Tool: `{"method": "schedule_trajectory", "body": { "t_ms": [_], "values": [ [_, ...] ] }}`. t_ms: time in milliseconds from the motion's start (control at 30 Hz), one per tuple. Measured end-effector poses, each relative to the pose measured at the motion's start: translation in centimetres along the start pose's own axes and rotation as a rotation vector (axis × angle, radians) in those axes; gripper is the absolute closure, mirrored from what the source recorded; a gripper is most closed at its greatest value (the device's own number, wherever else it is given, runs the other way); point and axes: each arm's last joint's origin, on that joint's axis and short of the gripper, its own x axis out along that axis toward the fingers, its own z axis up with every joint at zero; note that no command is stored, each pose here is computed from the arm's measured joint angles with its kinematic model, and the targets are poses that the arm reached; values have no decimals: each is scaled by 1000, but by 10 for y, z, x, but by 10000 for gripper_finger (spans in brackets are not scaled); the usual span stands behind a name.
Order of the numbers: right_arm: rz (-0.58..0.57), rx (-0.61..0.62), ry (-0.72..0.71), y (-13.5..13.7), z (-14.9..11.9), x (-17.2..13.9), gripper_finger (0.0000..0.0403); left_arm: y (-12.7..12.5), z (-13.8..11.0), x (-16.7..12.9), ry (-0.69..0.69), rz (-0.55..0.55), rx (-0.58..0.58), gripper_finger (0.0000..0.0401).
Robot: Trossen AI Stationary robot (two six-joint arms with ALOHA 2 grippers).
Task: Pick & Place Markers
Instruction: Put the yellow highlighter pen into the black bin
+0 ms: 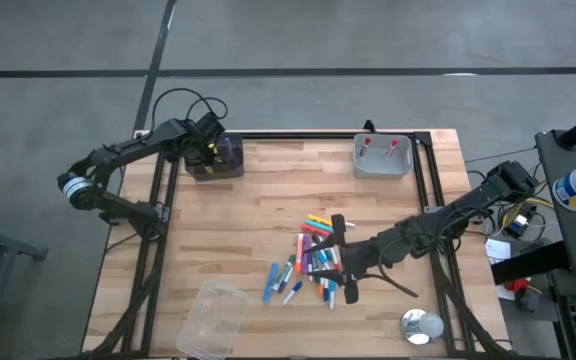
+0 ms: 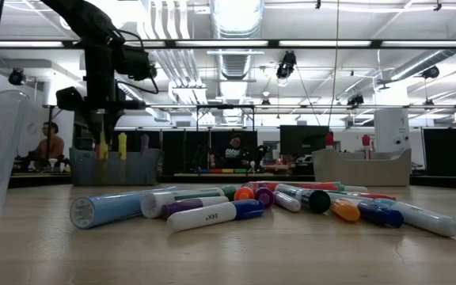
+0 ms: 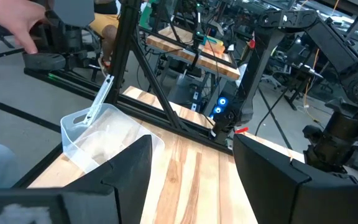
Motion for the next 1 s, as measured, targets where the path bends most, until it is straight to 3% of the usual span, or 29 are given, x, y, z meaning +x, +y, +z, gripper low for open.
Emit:
{"method": "schedule_trajectory", "body": {
  "t_ms": [1000],
  "values": [
    [0,0,0,0,0,0,184,-1,0,0,14,-16,-23,308]
  ]
}}
